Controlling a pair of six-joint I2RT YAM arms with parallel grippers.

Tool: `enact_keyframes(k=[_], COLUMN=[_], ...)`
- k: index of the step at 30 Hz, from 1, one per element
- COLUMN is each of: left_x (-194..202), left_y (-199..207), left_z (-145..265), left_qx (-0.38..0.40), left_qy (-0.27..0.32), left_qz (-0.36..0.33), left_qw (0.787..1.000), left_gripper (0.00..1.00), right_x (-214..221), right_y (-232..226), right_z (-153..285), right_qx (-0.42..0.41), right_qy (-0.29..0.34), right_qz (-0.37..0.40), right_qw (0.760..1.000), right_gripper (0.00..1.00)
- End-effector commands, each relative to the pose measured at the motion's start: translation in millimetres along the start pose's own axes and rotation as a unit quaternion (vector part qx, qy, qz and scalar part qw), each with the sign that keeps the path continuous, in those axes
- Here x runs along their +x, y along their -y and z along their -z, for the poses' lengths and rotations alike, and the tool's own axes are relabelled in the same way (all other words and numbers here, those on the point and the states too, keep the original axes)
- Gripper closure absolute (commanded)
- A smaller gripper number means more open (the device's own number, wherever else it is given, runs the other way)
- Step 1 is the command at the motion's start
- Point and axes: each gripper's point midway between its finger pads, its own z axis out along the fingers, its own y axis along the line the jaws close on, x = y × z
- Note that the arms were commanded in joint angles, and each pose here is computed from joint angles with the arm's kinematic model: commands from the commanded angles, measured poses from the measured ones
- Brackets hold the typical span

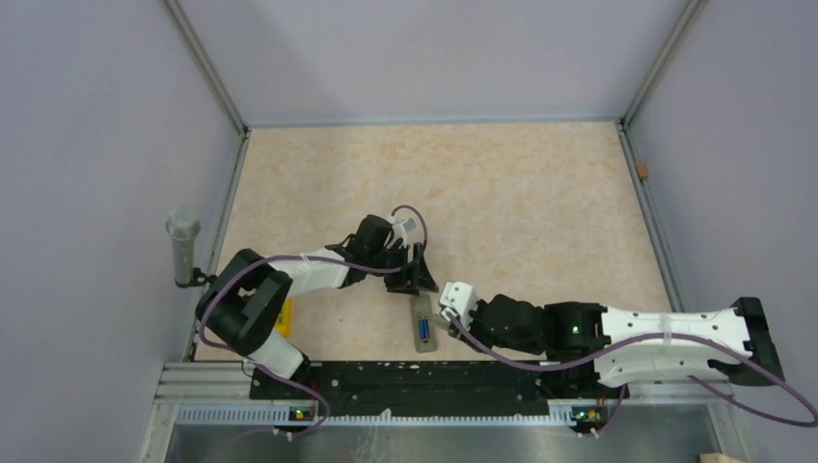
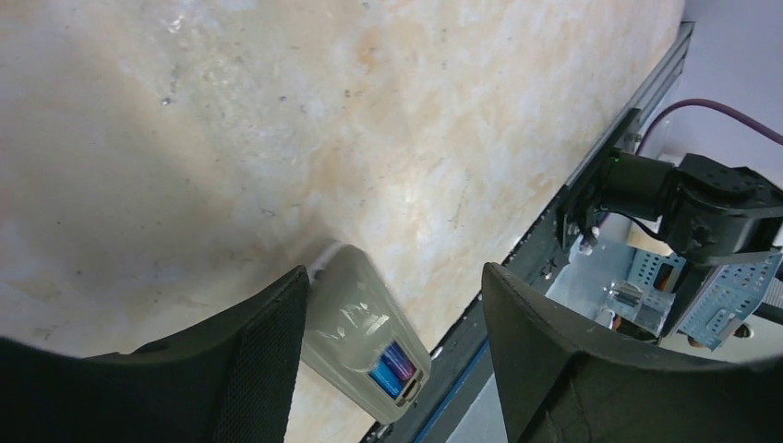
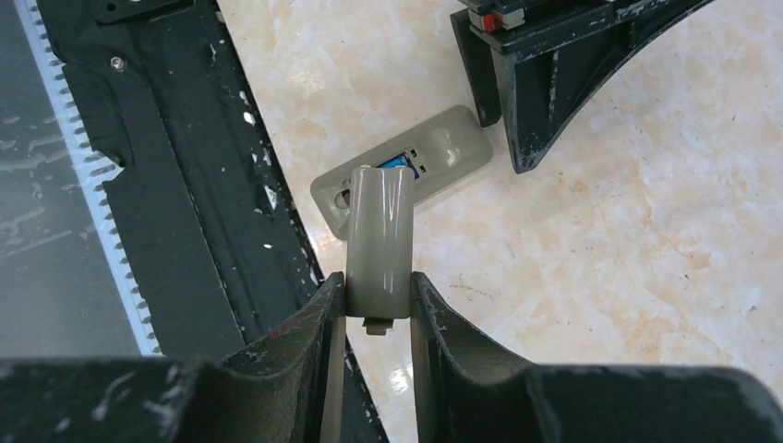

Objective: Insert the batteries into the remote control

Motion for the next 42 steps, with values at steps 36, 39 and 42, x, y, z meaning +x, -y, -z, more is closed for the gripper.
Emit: enact_keyframes(k=[36, 39, 42], left_x=[15, 13, 9], left_y=[-15, -15, -13], left_z=[30, 28, 25], left_qx=[-0.050, -0.047, -0.045], left_qy=[0.043, 0.046, 0.042], left_qz=[-0.031, -0.037, -0.039], left_qw=[0.997, 0.997, 0.997], left_gripper=[0.30, 0.29, 0.29], right_x=[-1, 4, 6], right_y=[-6, -8, -11], right_z=[-25, -30, -33], right_qx=[0.028, 0.030, 0.027], right_qy=[-0.055, -0.062, -0.066], right_qz=[-0.071, -0.081, -0.089], right_qw=[0.996, 0.994, 0.993], right_gripper=[0.97, 0.97, 0.97])
